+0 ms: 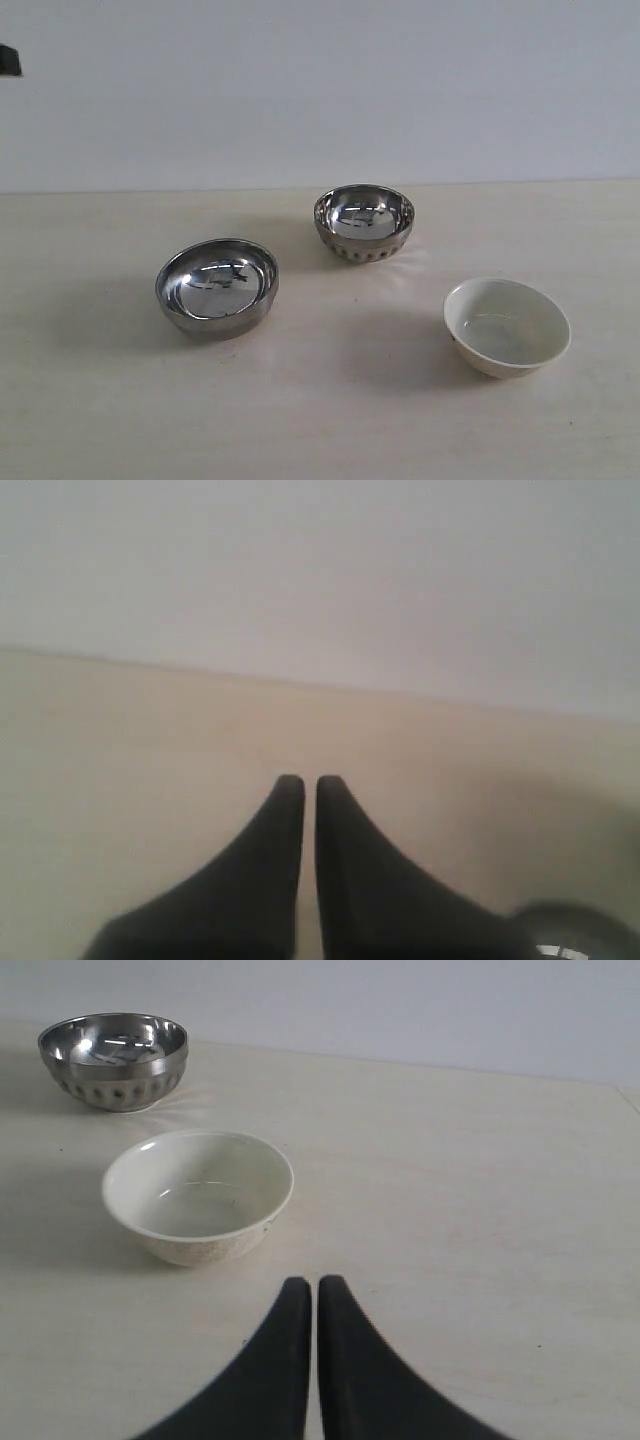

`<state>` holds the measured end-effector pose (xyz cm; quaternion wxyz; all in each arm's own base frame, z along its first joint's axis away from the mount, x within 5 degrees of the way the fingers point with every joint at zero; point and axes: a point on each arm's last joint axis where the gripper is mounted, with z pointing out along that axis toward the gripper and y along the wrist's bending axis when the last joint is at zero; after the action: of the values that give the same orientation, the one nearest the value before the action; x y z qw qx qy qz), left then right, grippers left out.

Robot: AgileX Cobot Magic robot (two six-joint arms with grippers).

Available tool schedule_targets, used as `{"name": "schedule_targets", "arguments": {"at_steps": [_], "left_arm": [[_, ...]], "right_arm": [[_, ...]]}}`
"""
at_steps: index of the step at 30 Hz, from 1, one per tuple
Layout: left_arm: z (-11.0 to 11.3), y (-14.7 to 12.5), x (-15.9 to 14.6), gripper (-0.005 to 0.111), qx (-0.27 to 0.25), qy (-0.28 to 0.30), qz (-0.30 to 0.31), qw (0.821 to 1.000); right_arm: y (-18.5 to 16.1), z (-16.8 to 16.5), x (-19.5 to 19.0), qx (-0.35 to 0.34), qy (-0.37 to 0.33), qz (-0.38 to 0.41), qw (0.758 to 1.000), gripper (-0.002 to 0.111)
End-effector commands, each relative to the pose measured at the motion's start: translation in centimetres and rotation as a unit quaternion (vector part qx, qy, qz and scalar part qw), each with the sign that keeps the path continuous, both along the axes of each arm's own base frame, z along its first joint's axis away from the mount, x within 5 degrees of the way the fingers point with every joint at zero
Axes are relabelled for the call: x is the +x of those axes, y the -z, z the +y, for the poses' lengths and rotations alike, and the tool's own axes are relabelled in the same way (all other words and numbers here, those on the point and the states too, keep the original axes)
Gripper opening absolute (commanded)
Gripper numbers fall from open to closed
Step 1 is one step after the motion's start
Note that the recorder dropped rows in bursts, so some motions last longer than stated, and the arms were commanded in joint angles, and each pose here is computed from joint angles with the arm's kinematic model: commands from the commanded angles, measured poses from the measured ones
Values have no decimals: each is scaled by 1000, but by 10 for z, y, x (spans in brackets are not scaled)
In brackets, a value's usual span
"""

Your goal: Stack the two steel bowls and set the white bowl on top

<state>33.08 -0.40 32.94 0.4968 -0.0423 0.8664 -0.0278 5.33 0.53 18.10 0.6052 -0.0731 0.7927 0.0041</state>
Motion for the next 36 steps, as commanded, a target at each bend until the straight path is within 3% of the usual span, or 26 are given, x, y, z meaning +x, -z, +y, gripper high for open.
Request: {"name": "schedule_targets", "arguments": {"at_steps": [1, 5, 10, 13, 14, 16, 18, 21, 25, 32, 34, 36], "left_arm": [[-18, 35, 26, 4, 29, 61, 119, 991], [-32, 77, 45, 4, 21, 98, 231, 968], [-49, 98, 52, 8, -2, 187, 266, 946], [-55, 106, 52, 38, -24, 216, 277, 936], [-55, 111, 53, 58, -30, 216, 283, 934], [-56, 118, 55, 78, -30, 216, 291, 932], [-56, 130, 58, 87, -22, 226, 302, 926], [-60, 145, 62, 86, -24, 226, 308, 924], [-96, 172, 67, 86, 21, 266, 292, 918], [-106, 208, 75, 86, 22, 259, 303, 917], [-106, 210, 76, 81, 23, 257, 301, 918], [-105, 211, 78, 63, 25, 253, 295, 921]], "right_arm": [[-1, -1, 0, -6, 4, -9, 1000, 0], [-1, -1, 0, -6, 4, -9, 1000, 0], [-1, -1, 0, -6, 4, -9, 1000, 0], [-1, -1, 0, -6, 4, -9, 1000, 0], [-1, -1, 0, -6, 4, -9, 1000, 0], [-1, -1, 0, -6, 4, -9, 1000, 0], [-1, -1, 0, -6, 4, -9, 1000, 0], [-1, -1, 0, -6, 4, -9, 1000, 0], [-1, -1, 0, -6, 4, -9, 1000, 0], [-1, -1, 0, -6, 4, -9, 1000, 0], [-1, -1, 0, -6, 4, -9, 1000, 0], [-1, -1, 0, -6, 4, -9, 1000, 0]]}}
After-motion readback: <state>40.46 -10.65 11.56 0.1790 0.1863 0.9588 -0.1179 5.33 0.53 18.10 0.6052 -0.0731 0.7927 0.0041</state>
